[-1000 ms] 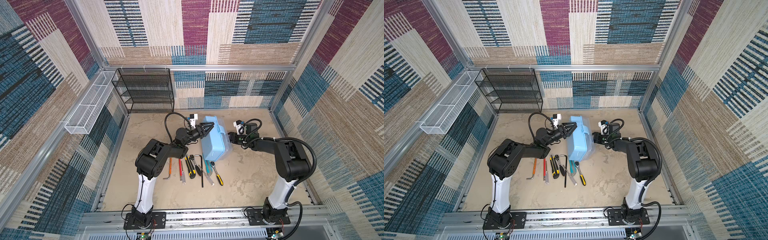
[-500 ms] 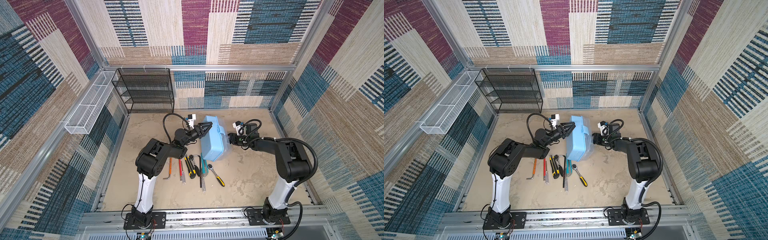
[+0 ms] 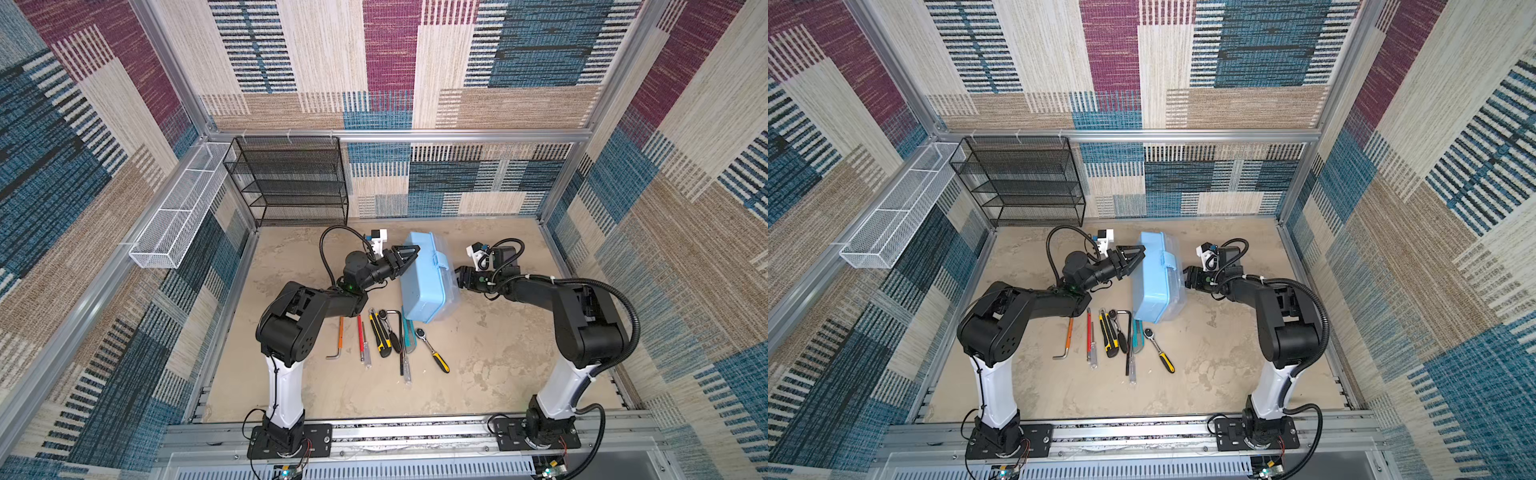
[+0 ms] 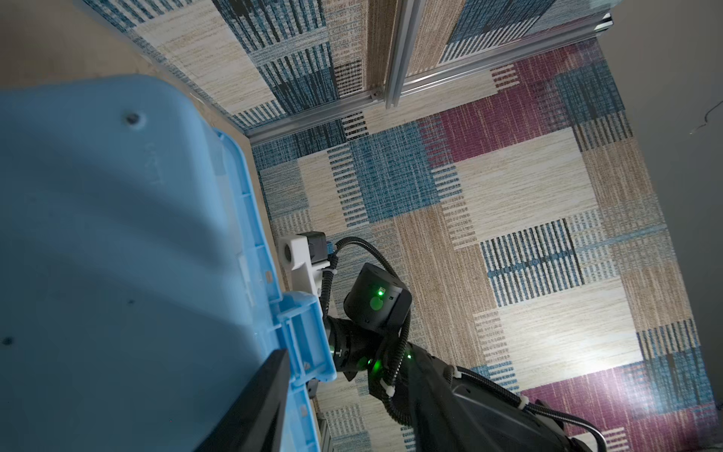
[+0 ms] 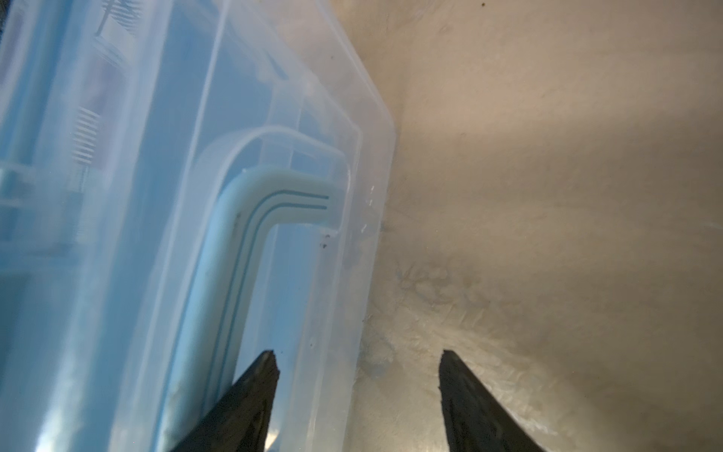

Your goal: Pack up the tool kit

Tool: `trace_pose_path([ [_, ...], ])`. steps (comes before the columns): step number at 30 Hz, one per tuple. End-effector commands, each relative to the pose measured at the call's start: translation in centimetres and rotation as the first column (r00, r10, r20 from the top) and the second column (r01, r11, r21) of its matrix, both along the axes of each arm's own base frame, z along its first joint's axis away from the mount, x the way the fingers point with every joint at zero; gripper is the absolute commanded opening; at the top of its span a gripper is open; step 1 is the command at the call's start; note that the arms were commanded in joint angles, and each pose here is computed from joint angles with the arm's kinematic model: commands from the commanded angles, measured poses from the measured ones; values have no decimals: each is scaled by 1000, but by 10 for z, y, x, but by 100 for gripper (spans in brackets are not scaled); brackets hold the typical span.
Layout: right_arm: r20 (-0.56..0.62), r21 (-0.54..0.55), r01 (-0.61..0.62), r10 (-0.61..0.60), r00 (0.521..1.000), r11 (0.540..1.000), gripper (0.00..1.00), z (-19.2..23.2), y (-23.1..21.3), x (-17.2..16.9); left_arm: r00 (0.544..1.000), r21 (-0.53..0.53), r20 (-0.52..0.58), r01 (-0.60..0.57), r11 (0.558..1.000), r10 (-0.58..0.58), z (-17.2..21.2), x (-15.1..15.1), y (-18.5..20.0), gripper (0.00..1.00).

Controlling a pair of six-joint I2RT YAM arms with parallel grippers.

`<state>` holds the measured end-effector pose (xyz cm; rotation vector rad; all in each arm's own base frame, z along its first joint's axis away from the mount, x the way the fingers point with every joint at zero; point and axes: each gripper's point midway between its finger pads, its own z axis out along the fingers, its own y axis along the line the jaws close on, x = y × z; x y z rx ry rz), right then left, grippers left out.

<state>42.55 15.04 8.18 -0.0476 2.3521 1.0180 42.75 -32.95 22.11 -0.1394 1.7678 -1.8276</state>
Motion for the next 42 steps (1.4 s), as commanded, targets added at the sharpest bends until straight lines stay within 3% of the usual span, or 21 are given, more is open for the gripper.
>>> trace_pose_path([
  [1,29,7,-1,1,1000,1000,69,11,0,4,999,52,47,16,999,-18,6,-5,1,53],
  [10,55,17,-5,4,998,1000,68,25,1,0,1000,260,-9,15,966,-13,-11,-16,13,53],
  [14,60,27,-11,9,998,1000,68,29,2,-1,997,384,-78,26,923,4,-37,-23,22,53],
  [20,62,58,-32,28,998,998,68,31,8,-1,993,455,-115,54,889,-2,-54,-27,26,56],
  [33,122,122,-81,66,990,989,67,65,28,4,986,389,-154,124,913,-68,-69,-17,2,57],
  [42,171,104,-72,54,984,992,67,88,26,13,979,361,-162,177,916,-125,-71,-14,-33,57],
])
